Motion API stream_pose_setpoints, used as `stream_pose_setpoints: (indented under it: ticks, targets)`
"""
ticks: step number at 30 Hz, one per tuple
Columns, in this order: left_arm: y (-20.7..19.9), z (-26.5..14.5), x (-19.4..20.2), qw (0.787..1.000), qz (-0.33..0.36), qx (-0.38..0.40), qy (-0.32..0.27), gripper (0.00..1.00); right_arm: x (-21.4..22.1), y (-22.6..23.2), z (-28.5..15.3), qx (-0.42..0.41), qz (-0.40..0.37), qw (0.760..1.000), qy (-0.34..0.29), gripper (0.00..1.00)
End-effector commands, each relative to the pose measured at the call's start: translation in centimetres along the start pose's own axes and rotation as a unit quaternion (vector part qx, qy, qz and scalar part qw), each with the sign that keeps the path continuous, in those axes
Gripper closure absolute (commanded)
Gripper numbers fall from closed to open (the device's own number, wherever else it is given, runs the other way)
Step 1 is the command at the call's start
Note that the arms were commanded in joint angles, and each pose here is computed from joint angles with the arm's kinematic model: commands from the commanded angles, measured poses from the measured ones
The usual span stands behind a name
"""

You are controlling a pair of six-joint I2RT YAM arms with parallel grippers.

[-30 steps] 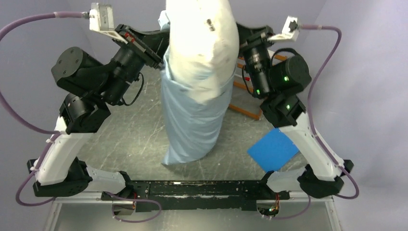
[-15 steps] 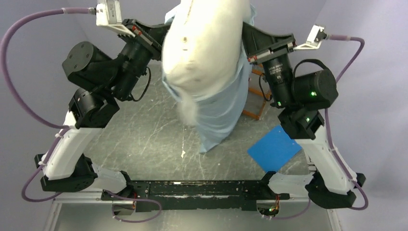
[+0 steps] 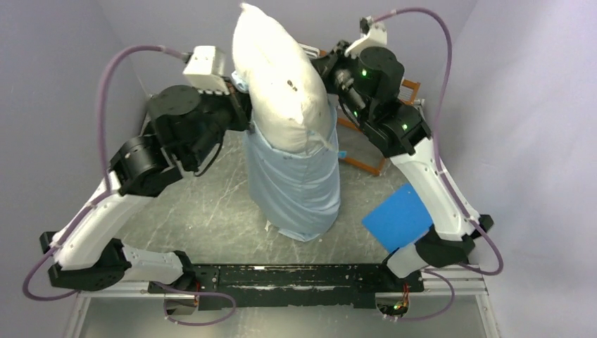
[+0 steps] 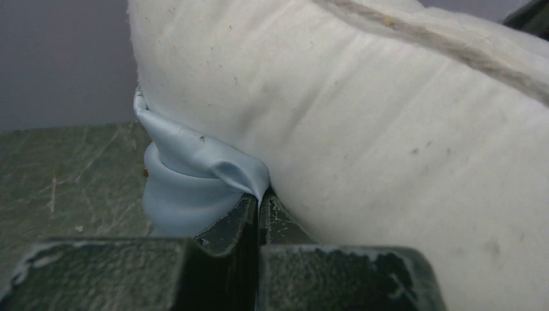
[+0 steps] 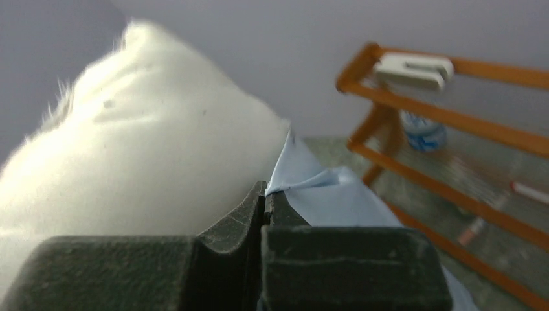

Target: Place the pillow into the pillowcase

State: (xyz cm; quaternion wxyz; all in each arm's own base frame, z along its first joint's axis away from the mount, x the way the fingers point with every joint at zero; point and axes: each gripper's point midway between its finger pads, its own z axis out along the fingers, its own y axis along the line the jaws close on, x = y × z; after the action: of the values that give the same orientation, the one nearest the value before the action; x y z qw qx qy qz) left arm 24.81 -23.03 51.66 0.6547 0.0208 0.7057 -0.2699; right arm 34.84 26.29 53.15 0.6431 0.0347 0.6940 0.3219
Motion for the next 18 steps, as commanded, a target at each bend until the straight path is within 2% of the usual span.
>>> stream_pose_setpoints:
  ticks: [1, 4, 6, 9, 12, 14, 15, 18]
  targets:
    - [-0.3, 1.8, -0.9, 1.0, 0.018, -0.018, -0.003, 0.95, -1.8, 0.4, -5.2, -0.051, 0.02, 0.998, -0.033, 1.0]
    - [0.5, 4.1, -4.4, 0.998, 0.035, -0.041, -0.019, 0.95, -2.9, 3.0, -8.2, -0.152, 0.089, 0.982, -0.073, 1.0]
    - [0.5, 4.3, -7.8, 0.998, 0.015, -0.025, -0.05, 0.95, -4.6, 4.3, -9.8, -0.195, 0.121, 0.968, -0.102, 1.0]
    - [-1.9, 2.8, -9.2, 0.995, -0.052, 0.052, -0.061, 0.95, -9.8, 4.3, -10.0, -0.165, 0.132, 0.962, -0.172, 1.0]
    - [-6.1, 0.1, -6.8, 0.971, -0.132, 0.196, -0.03, 0.95, -14.3, 4.3, -9.1, -0.118, 0.119, 0.96, -0.225, 1.0]
    - [-7.5, -1.3, -5.8, 0.952, -0.165, 0.255, -0.025, 0.95, -15.6, 5.3, -9.0, -0.128, 0.112, 0.958, -0.232, 1.0]
    - [-7.4, -1.6, -6.3, 0.951, -0.166, 0.257, -0.038, 0.95, -15.3, 5.9, -9.1, -0.144, 0.112, 0.958, -0.222, 1.0]
    - [-5.4, -1.4, -10.4, 0.966, -0.136, 0.195, -0.103, 0.95, -11.4, 6.3, -9.4, -0.183, 0.146, 0.959, -0.16, 1.0]
